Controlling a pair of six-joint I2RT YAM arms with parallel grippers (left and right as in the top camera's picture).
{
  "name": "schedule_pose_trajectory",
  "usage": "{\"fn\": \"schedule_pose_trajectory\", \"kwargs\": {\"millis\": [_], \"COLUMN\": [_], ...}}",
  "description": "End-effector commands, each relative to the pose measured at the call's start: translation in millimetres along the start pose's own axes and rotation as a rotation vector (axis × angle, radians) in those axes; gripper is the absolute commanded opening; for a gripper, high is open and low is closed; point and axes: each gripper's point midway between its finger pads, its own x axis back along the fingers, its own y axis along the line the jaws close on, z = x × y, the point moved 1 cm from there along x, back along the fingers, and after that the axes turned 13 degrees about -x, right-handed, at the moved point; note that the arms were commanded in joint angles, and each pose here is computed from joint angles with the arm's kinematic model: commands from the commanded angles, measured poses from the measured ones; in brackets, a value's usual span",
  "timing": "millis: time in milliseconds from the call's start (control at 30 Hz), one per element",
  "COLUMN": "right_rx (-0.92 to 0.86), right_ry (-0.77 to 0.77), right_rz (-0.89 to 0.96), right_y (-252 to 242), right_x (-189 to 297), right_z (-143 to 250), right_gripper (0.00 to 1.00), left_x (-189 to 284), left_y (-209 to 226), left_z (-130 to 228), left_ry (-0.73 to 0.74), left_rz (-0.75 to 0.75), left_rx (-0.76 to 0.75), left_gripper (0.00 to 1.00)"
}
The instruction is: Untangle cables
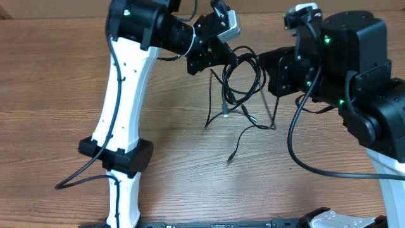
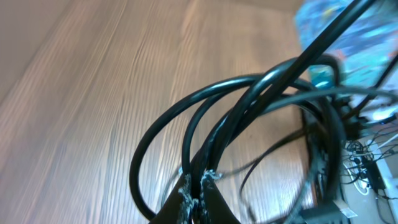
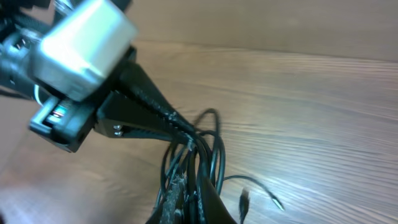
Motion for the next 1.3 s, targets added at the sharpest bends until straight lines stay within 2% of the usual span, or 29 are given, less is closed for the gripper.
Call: {"fn": "schedule_pose_trajectory", "kwargs": {"millis": [0, 133, 367, 533, 967, 1267], "right_rx": [-0.036, -0.100, -0.191, -0.263, -0.466, -0.500], "right_ry": [-0.115, -0.163, -0.243, -0.287, -0.354, -0.553], "right_rz": [0.107, 0.181, 0.293, 0.348, 0.367, 0.395], "right_y": [-28, -61, -110, -148, -253, -283], "right_x": [15, 23, 40, 45, 64, 100], "right_z": [-26, -41, -61, -77, -101, -134], "right_gripper": [0.04, 0.04, 0.04, 0.04, 0.04, 0.04], "left_x": [11, 46, 109, 160, 301, 370], "left_y": [17, 20, 37, 32, -20, -59], "left_z": [24, 23, 51, 55, 66, 85], "left_ry": [0.111, 0.108, 0.178, 0.159, 0.103, 0.033], "left_rz": [-0.096, -0.187, -0.413, -0.546, -0.979, -1.243], "left_rx": [0.107, 0.130, 0.318, 0.370, 0.528, 0.737], "left_gripper": [0.04, 0.04, 0.04, 0.04, 0.04, 0.04]}}
